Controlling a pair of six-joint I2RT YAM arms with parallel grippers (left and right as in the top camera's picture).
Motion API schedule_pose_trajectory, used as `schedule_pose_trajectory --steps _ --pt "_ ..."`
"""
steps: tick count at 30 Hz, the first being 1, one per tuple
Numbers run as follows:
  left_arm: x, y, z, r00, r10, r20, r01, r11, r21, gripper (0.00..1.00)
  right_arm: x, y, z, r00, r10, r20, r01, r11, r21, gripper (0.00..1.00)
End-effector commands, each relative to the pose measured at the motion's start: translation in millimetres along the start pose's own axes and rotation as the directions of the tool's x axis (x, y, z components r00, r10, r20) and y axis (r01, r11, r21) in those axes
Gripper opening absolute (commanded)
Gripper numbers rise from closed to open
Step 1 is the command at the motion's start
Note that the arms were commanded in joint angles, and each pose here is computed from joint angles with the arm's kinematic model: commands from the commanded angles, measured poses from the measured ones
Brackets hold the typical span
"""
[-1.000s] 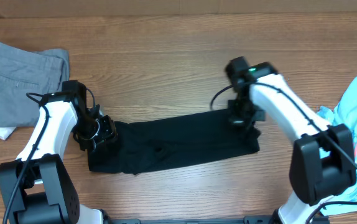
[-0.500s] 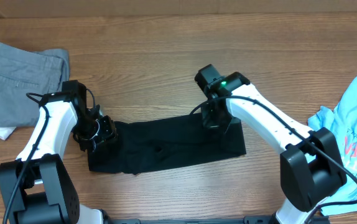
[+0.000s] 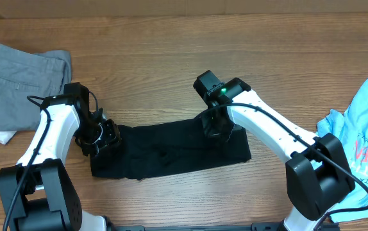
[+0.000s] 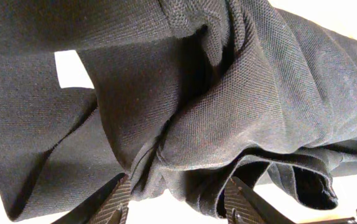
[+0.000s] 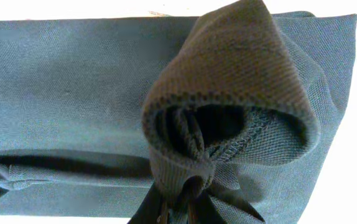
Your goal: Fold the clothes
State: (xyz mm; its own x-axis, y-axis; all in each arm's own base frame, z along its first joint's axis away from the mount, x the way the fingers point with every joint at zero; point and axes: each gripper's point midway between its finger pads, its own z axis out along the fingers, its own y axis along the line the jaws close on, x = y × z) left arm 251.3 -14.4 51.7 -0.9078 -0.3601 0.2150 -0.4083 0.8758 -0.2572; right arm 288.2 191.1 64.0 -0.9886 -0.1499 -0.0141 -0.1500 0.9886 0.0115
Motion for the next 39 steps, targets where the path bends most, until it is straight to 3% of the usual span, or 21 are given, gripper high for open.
schedule_pose_trajectory --steps 1,12,22,33,39 --pt "-4.0 0.5 -7.3 0.999 0.026 0.03 -0.026 1.0 -0.007 0.52 -5.4 6.6 -10.9 1.0 0.0 0.031 0.001 0.999 -0.034 0.04" --pt "-4.9 3.5 -7.3 0.999 0.026 0.034 -0.025 0.999 -0.024 0.53 -1.6 12.0 -11.1 1.0 -0.002 0.01 0.002 0.998 -0.067 0.08" --pt "-5.5 3.4 -7.3 0.999 0.027 0.036 -0.026 0.999 -0.024 0.53 5.4 26.8 -12.8 0.998 -0.055 -0.022 0.051 0.987 -0.154 0.45" --pt "-3.9 3.8 -7.3 0.999 0.025 0.03 -0.024 0.999 -0.025 0.54 2.2 14.9 -11.4 0.998 -0.056 -0.005 0.055 0.994 -0.09 0.47" --pt "-3.6 3.8 -7.3 0.999 0.025 0.029 -0.024 0.999 -0.025 0.53 23.5 31.1 -4.9 0.994 -0.08 -0.08 0.065 0.984 -0.169 0.44"
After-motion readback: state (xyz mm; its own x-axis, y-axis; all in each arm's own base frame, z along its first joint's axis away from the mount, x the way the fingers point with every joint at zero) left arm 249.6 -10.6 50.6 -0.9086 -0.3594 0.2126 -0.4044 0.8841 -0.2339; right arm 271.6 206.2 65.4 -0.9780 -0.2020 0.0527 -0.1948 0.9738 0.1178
